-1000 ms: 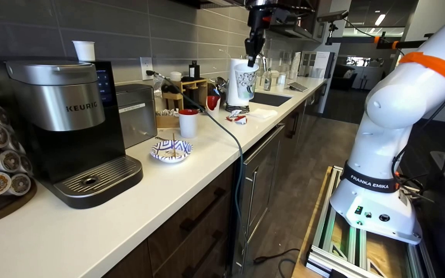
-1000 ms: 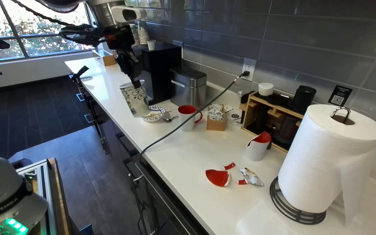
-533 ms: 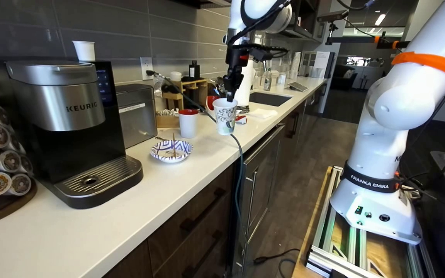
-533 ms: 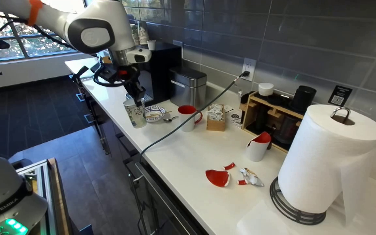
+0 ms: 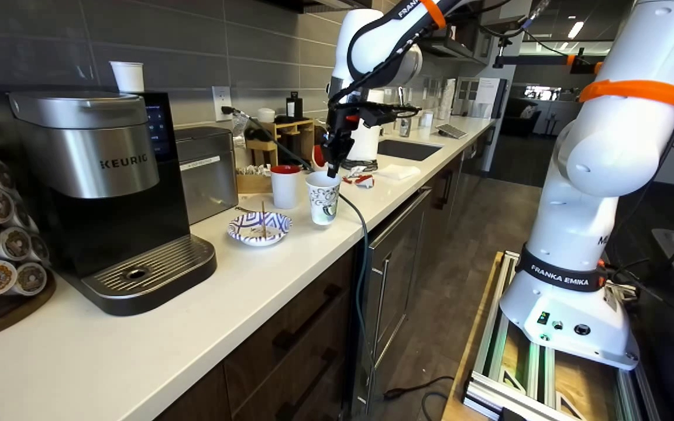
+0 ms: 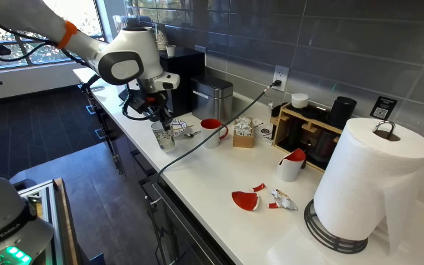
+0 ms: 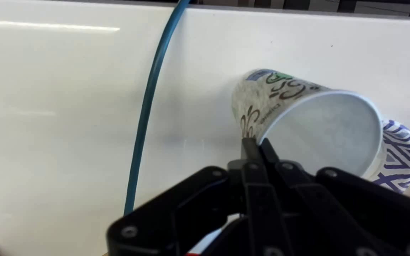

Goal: Remove the paper cup from the cabinet and put it on the counter

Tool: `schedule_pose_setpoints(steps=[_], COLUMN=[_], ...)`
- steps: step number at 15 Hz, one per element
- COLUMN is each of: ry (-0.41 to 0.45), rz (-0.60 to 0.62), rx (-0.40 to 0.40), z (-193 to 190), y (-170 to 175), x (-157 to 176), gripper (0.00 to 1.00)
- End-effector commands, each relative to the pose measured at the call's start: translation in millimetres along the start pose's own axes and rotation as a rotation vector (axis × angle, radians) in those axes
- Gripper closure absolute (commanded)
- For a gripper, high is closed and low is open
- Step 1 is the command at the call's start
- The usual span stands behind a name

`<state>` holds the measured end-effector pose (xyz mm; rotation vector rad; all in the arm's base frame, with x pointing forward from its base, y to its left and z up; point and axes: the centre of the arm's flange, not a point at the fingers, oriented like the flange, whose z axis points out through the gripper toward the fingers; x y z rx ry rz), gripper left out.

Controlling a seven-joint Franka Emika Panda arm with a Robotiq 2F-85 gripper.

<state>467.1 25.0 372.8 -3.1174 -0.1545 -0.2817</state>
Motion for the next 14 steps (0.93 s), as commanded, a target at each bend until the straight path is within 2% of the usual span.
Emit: schedule_pose_setpoints(steps=[1,2,3,6,9,11,13,14], ry=[-0.031,-0.039,-0.044,-0.05,-0.028,-0.05,-0.056,-0.048], rz=[0.048,0.06,0.071,0.097,0.117,0.113,0.087,0.098], rx=[0.055,0.064,0.071,0.075,0.069,0.022,-0.026,0.006], z=[24,27,29,21,-17,-52,-78,-48], y=[0,0,1,9,28,40,45,45], x=[9,10,11,17,19,13,7,18], gripper=[0.71,0.71,0.66,0.42,0.19,0.04,0.0,0.07])
